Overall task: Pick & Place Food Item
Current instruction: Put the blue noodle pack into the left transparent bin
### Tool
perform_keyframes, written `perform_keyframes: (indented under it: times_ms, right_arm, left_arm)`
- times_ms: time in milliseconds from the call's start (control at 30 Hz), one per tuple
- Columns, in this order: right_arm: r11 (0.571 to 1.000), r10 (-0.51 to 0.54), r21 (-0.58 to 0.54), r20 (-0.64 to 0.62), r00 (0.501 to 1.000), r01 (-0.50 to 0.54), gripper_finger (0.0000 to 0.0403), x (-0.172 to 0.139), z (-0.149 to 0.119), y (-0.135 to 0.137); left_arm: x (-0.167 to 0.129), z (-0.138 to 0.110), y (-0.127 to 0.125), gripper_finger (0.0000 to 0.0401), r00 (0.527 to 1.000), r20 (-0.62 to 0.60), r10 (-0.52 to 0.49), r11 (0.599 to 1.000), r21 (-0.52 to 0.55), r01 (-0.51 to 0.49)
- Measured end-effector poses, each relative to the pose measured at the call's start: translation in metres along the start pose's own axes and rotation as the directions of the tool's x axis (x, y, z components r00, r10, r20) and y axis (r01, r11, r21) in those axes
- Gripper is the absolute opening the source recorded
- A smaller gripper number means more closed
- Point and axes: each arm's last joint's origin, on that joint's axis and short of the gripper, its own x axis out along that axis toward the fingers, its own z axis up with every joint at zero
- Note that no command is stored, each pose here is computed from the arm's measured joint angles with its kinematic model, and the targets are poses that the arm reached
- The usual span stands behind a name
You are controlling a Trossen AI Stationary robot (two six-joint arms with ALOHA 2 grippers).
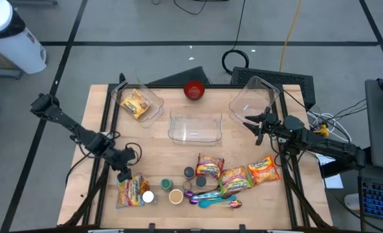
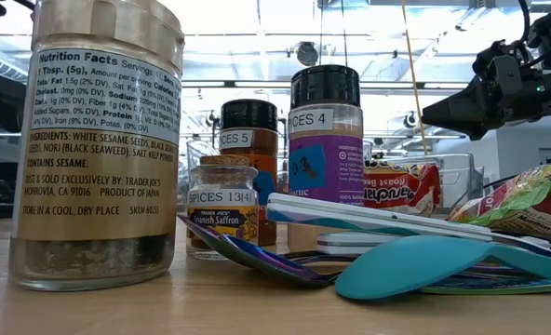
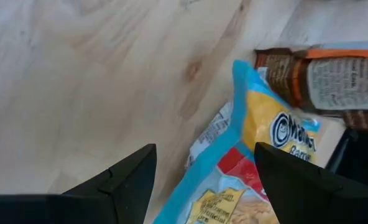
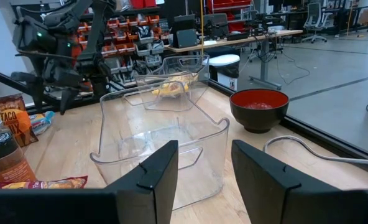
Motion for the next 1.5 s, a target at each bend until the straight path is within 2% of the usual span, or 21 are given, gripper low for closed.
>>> perform_keyframes:
  times_ms: [167,400,500,733,1067,1200,1500]
  right_arm:
    - [1.0,0.0,0.0,0.0,1.0,0.0,0.0141,0.0,0.0,0.0]
    - [1.0,-0.001,0.0,0.0,1.0,0.001,0.0141,0.0,0.0,0.0]
    - [1.0,-0.001,0.0,0.0,1.0,0.001,0.0141,0.0,0.0,0.0]
    - [1.0,0.0,0.0,0.0,1.0,0.0,0.0141,0.0,0.0,0.0]
    - [1.0,-0.001,0.0,0.0,1.0,0.001,0.0141,0.0,0.0,0.0]
    - [1.0,0.0,0.0,0.0,1.0,0.0,0.0141,0.0,0.0,0.0]
    - [1.0,-0.001,0.0,0.0,1.0,0.001,0.0141,0.0,0.0,0.0]
  left_arm:
    - [0.0,0.001,-0.002,0.0274,1.0,0.015,-0.014,0.995,0.101,0.013]
    - [-0.001,0.003,-0.015,0.0273,0.987,0.011,-0.158,0.955,0.256,0.15]
    - [-0.001,0.002,-0.017,0.0273,0.984,0.01,-0.179,0.937,0.308,0.167]
    - [0.005,-0.005,-0.011,0.0273,0.998,0.023,-0.052,0.937,0.347,0.041]
    - [0.023,-0.006,-0.01,0.0271,0.999,-0.005,0.044,0.929,0.368,-0.039]
    - [0.025,-0.006,-0.01,0.0235,0.998,-0.035,0.045,0.927,0.375,-0.029]
    - [0.025,-0.006,-0.012,0.008,0.999,-0.036,0.026,0.926,0.378,-0.011]
